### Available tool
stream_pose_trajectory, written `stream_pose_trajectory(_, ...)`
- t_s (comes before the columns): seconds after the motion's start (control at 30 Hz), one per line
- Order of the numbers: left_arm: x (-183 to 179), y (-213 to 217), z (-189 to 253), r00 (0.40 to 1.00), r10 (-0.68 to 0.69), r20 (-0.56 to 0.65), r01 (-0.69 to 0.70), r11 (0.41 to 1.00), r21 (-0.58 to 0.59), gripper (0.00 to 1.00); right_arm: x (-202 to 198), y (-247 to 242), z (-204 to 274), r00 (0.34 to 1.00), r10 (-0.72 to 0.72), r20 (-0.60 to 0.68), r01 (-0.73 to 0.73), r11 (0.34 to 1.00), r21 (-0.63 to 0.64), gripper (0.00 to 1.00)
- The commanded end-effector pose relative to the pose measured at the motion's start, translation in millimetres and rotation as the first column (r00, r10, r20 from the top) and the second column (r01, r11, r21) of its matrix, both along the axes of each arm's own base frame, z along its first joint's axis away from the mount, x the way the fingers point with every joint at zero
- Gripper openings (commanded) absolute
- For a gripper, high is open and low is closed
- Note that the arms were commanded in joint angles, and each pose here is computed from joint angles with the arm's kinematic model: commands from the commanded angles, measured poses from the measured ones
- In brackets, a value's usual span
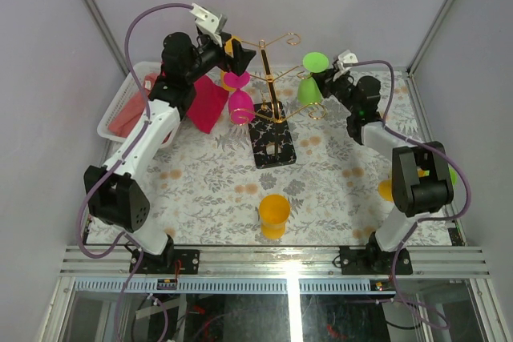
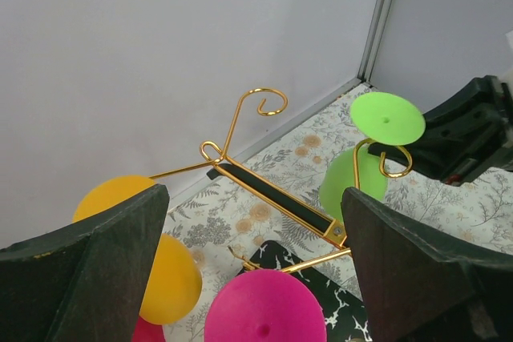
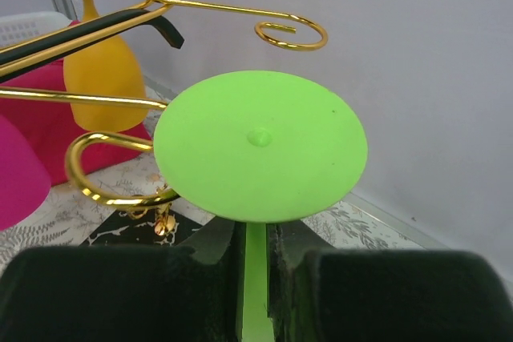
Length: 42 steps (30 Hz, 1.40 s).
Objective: Place the wine glass upside down on the wine glass rack
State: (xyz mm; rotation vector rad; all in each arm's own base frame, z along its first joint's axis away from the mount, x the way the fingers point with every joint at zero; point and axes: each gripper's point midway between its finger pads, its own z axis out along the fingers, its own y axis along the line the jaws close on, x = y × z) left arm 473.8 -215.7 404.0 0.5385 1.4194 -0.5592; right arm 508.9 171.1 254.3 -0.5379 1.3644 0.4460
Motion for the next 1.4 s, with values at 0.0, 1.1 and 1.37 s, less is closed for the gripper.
stream_pose_trajectory(0.0,-5,6,9,0.999,0.024,0.038,-0.024,1.000,0.000,0.88,-24,-8,42,0.993,0.002,0.118,0.002,0.999,-0.035,0.00)
stream_pose_trajectory(1.1,-15,15,3,0.998,0.058,0.024,-0.058,0.998,-0.008,0.88,-56,33,36,0.965,0.256,0.063,-0.257,0.966,0.001,0.00)
stream_pose_trajectory(1.37,-14,16,3,0.998,0.064,0.027,-0.064,0.998,0.000,0.88,-46,47,37,0.960,0.270,0.079,-0.271,0.963,0.008,0.00)
